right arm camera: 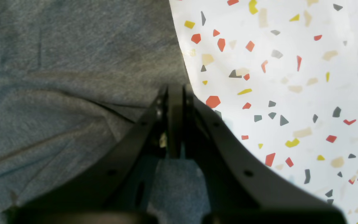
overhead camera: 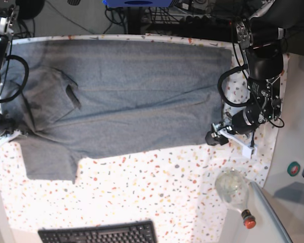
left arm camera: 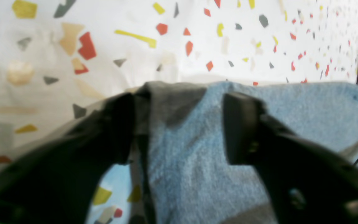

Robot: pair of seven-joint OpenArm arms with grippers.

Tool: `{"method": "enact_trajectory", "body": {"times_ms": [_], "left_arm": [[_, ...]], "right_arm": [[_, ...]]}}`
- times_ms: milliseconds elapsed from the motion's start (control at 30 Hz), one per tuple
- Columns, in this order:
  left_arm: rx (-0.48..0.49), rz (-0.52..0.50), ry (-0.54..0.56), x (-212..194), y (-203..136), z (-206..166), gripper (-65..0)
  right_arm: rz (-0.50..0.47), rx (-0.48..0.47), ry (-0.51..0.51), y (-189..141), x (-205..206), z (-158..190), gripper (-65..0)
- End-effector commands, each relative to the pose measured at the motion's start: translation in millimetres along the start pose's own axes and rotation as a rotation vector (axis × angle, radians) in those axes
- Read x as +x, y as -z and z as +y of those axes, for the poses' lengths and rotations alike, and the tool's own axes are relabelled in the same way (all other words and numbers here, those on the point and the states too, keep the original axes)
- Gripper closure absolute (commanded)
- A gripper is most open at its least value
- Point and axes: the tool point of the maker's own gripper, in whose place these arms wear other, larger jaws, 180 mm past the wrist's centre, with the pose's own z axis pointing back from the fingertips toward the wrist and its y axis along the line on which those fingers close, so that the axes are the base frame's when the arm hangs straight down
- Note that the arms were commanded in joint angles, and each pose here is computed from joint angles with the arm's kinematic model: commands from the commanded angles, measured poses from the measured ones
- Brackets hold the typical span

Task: Layout the t-shirt on the table in an organized manner, then fold the t-shirt properly
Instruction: 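Release the fold and move the left gripper to the shirt hem corner, then grasp the hem with both grippers and fold it up toward the collar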

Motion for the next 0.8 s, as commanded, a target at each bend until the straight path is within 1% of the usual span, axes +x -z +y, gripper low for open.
{"method": "enact_trajectory", "body": {"times_ms": [0, 133, 267, 400, 500, 567, 633, 767], "left_arm": [[0.0, 0.023, 0.005, -2, 1, 0, -32.3], [0.013, -0.027, -0.033, -5, 5, 8, -14.5], [0.016, -0.035, -0.04, -6, 6, 10, -0.3], [-0.004, -0.069, -0.026, 19, 9, -2, 0.0], [-0.022, -0.097, -0.013, 40, 10, -12, 0.0], [-0.039, -0.082, 0.036, 52, 13, -25, 0.0], [-0.064, -0.076, 0.112, 69, 14, -45, 0.0], [-0.102, -0.123, 0.195, 100, 4, -73, 0.0]], "right_arm": [[-0.068, -0.012, -0.004, -6, 28, -8, 0.0], [-0.067, -0.012, -0.004, -6, 27, -8, 0.0], [-0.066, -0.011, -0.007, -5, 27, -7, 0.0], [-0.072, -0.007, -0.007, -5, 30, -5, 0.0], [-0.099, 0.0, -0.004, -6, 46, -2, 0.0], [-0.117, 0.002, -0.002, -7, 56, -1, 0.0], [-0.135, 0.005, -0.002, -8, 66, 1, 0.0], [-0.163, 0.01, -0.001, -10, 82, 4, 0.0]]}}
